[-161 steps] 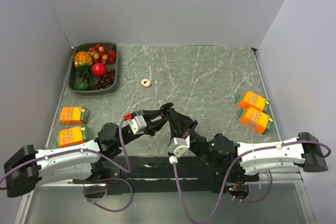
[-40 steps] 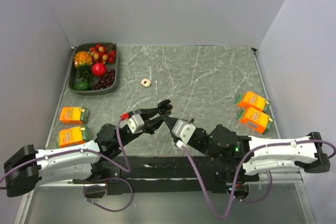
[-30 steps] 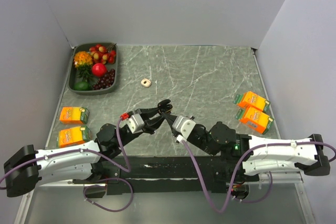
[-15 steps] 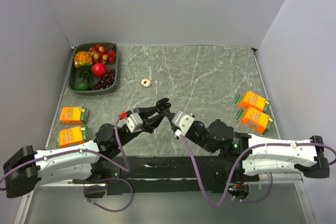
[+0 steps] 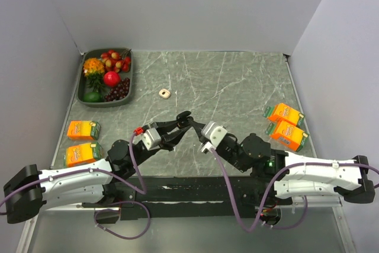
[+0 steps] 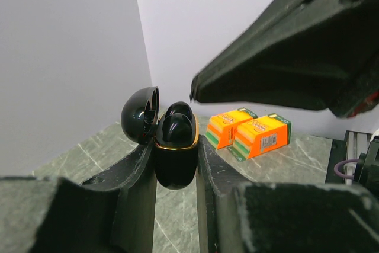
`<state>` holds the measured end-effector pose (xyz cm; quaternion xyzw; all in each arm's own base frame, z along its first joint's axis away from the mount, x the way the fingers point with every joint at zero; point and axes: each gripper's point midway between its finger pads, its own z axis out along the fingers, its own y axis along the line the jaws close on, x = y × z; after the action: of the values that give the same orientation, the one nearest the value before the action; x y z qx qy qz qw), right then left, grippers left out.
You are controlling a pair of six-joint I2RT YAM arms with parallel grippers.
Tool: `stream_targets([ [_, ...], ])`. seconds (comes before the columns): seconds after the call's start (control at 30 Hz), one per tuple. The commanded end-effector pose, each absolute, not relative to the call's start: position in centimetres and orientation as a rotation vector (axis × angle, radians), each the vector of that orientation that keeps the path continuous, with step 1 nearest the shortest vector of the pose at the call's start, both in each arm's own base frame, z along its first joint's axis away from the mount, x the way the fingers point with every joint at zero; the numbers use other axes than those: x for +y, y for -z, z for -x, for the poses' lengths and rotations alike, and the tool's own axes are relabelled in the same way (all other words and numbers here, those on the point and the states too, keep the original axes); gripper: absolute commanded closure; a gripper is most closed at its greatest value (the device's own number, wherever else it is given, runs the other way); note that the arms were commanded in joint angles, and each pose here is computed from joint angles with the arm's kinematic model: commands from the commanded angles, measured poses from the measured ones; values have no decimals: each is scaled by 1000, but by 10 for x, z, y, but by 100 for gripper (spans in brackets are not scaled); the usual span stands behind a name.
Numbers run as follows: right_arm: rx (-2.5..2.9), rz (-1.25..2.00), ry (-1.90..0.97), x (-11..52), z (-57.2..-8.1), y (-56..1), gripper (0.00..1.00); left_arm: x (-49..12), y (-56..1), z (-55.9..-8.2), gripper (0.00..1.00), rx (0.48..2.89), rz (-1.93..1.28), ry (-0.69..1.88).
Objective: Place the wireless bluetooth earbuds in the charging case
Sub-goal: Place the earbud in the charging case, then close the charging case.
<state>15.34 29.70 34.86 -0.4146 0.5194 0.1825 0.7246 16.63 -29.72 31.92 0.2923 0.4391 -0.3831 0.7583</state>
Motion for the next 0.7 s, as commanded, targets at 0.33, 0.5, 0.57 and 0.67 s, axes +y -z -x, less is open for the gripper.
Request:
stream_targets([
  [0.33,1480,506,-517,248,-220,-401,85,-297,-322,-157,99,921,-623,895],
  [0.5,1572,603,-557,272,-221,-403,83,-302,-314,-159,99,947,-630,903],
  [0.57,1608,637,-558,282,-223,-396,84,-304,-312,-159,99,956,-634,905],
  [0.67,1650,705,-570,295,-222,-386,84,-305,-311,-159,99,961,-636,909],
])
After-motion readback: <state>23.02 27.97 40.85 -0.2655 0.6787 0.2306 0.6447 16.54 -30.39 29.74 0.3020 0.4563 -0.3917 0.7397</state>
